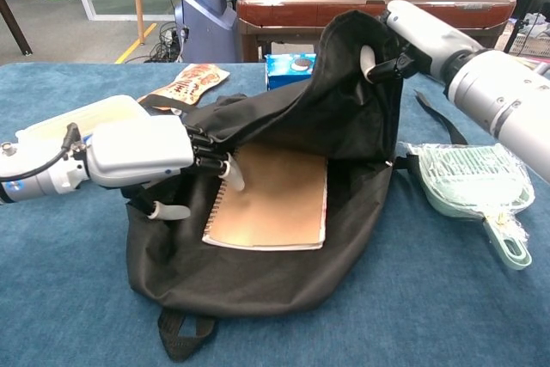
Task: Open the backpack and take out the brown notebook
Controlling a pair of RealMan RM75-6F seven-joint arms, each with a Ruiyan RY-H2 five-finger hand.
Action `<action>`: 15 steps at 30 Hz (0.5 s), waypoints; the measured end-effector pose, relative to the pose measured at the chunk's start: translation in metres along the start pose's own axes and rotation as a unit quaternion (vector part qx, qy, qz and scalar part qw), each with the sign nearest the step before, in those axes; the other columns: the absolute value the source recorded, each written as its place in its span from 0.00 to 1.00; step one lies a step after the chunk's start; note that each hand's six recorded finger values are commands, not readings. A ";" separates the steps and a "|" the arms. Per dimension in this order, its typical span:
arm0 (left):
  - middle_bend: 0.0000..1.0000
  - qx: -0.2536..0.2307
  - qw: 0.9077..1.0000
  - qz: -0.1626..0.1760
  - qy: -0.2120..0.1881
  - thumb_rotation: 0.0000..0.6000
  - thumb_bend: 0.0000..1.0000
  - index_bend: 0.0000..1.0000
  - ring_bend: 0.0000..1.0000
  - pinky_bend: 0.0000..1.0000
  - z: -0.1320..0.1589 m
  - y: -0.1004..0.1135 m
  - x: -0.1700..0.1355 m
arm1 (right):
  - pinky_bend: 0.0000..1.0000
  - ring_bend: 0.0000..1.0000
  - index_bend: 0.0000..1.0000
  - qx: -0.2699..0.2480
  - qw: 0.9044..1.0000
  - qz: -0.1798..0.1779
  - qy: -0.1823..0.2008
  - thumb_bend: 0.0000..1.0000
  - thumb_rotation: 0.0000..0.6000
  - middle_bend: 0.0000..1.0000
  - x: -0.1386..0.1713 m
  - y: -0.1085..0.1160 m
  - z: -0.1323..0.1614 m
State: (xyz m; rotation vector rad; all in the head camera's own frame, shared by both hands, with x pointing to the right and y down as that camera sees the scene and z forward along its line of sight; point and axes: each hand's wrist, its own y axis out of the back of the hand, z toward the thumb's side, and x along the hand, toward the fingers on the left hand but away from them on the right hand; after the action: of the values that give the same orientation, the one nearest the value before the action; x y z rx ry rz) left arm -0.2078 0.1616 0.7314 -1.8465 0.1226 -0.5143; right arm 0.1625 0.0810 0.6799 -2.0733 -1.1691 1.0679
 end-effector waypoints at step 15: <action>0.11 0.045 0.999 -0.026 -0.001 1.00 0.18 0.11 0.14 0.23 0.001 -0.011 0.013 | 0.13 0.22 0.72 -0.080 0.997 0.002 -0.007 0.78 1.00 0.38 0.007 -0.004 0.005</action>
State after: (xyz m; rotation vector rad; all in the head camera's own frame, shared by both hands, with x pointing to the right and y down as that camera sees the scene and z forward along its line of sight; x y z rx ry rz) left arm -0.1970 0.1622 0.7451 -1.7662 0.0498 -0.5463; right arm 0.1585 0.0894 0.6776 -2.1936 -1.2957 1.0207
